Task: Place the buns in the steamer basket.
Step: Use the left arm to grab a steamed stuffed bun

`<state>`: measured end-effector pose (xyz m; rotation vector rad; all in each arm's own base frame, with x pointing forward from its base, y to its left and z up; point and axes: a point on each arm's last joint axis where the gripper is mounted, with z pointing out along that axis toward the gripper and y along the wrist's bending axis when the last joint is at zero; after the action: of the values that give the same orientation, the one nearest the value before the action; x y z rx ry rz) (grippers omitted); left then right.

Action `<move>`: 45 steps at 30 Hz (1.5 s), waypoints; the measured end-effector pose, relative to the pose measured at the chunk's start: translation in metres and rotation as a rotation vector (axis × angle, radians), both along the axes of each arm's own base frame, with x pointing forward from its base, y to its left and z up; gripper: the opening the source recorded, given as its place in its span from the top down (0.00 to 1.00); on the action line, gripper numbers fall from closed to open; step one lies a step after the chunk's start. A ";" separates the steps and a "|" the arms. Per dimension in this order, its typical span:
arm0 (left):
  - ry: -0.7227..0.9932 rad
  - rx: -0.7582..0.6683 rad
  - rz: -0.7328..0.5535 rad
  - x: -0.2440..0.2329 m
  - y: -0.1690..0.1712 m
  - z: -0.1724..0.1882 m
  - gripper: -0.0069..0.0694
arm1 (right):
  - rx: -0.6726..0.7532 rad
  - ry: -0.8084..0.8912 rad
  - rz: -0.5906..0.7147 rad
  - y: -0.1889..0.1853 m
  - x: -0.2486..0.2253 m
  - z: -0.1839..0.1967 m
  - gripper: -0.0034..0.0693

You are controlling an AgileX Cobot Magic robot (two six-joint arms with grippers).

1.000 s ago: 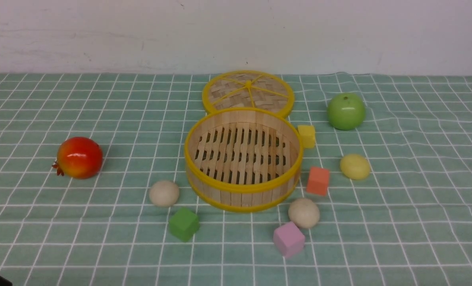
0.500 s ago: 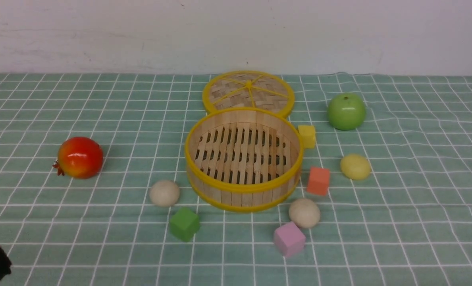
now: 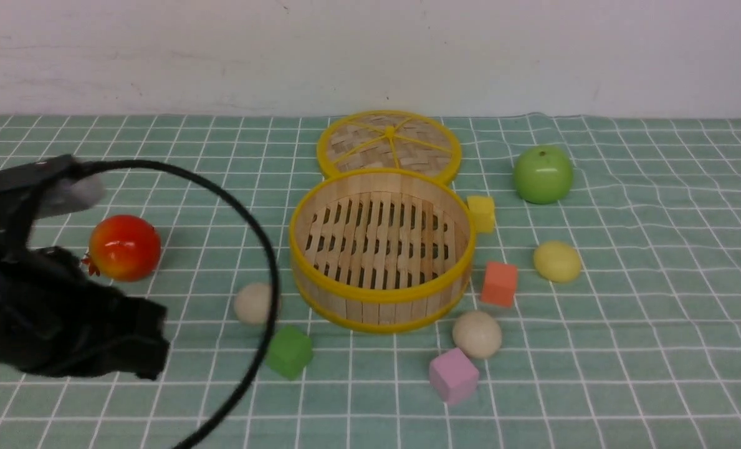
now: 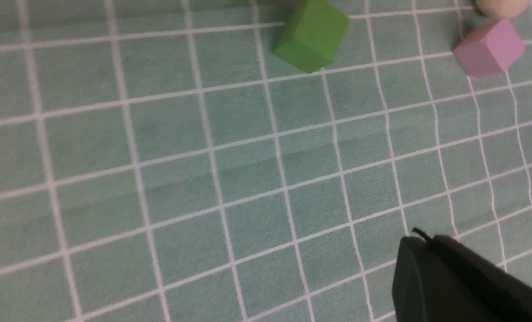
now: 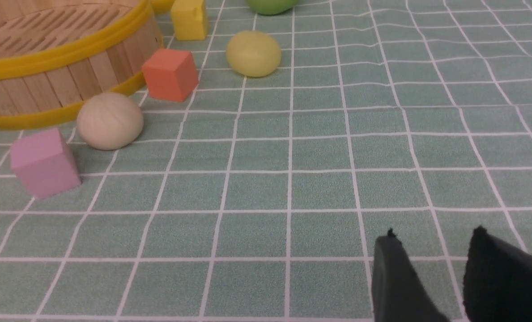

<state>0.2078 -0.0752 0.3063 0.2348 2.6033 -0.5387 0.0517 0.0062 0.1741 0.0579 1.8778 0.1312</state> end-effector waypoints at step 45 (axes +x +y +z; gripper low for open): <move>0.167 0.418 -0.079 0.201 -0.064 -0.107 0.56 | 0.000 0.000 0.000 0.000 0.000 0.000 0.62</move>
<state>0.4087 -0.1395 0.1991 0.4458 2.8574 -0.0315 0.0517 0.0062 0.1741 0.0579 1.8778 0.1312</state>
